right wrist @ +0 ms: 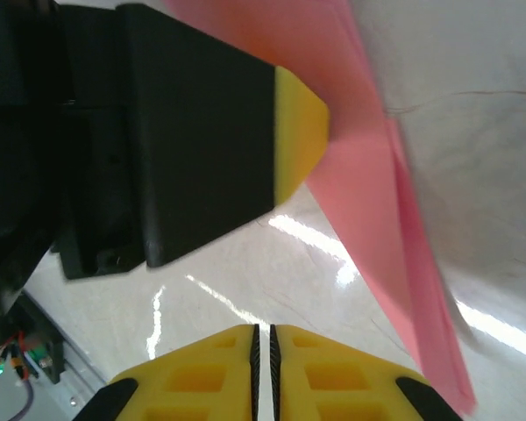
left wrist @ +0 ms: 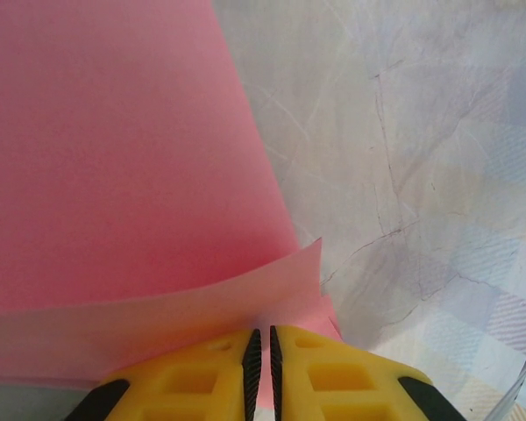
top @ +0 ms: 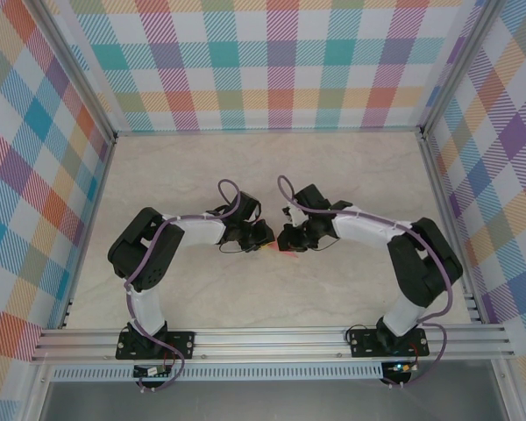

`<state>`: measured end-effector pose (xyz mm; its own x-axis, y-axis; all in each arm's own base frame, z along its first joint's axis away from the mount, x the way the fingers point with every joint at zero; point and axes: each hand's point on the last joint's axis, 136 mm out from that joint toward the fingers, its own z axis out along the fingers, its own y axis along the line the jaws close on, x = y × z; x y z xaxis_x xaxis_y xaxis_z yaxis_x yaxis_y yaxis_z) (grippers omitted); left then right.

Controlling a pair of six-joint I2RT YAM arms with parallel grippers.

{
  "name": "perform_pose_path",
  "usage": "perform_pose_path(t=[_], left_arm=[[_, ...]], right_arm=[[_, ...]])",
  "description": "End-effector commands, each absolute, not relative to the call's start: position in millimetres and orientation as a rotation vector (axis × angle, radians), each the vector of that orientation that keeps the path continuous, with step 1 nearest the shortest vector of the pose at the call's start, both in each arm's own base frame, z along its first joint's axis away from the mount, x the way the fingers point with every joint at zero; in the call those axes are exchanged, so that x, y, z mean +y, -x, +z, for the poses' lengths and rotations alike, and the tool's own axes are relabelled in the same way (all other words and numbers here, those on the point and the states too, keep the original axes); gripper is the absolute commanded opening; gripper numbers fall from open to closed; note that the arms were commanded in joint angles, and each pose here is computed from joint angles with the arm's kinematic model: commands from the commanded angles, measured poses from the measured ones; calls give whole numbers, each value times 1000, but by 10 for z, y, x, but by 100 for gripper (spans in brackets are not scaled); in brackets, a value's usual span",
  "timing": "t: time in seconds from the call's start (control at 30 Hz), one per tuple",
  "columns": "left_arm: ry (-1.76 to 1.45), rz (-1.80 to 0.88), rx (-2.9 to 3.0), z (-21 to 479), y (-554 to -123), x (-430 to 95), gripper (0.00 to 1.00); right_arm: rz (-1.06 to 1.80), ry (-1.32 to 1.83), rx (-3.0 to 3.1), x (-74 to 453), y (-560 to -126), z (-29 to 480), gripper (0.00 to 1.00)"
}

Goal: Fold a paper plane with a square sheet of paper (pick it up from the middle)
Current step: Fold the wing for the fifth time at the center of the table.

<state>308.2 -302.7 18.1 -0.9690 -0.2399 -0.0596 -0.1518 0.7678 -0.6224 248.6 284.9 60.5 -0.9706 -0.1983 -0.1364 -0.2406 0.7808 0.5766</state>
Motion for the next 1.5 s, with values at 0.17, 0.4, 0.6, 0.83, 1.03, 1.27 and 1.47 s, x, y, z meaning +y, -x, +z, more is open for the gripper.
perform_pose_path(t=[0.17,0.4,0.6,0.83,1.03,1.27,1.47], left_arm=[[402,-697,2958,-313,-2909,-2686,16],[402,-683,2960,-322,-2913,-2675,15],[399,-663,2965,-333,-2907,-2651,15],[400,-647,2965,-336,-2918,-2634,15],[395,-625,2971,-344,-2915,-2614,15],[393,-610,2980,-371,-2907,-2599,15],[393,-604,2984,-385,-2906,-2598,15]], right_arm=[[773,345,3013,2857,-2560,342,10],[674,322,3059,2746,-2563,212,9],[610,306,3080,2657,-2572,155,8],[565,281,3098,2558,-2575,117,8],[578,278,3088,2516,-2587,172,8],[688,322,3042,2579,-2546,375,9],[673,346,3067,2515,-2457,330,10]])
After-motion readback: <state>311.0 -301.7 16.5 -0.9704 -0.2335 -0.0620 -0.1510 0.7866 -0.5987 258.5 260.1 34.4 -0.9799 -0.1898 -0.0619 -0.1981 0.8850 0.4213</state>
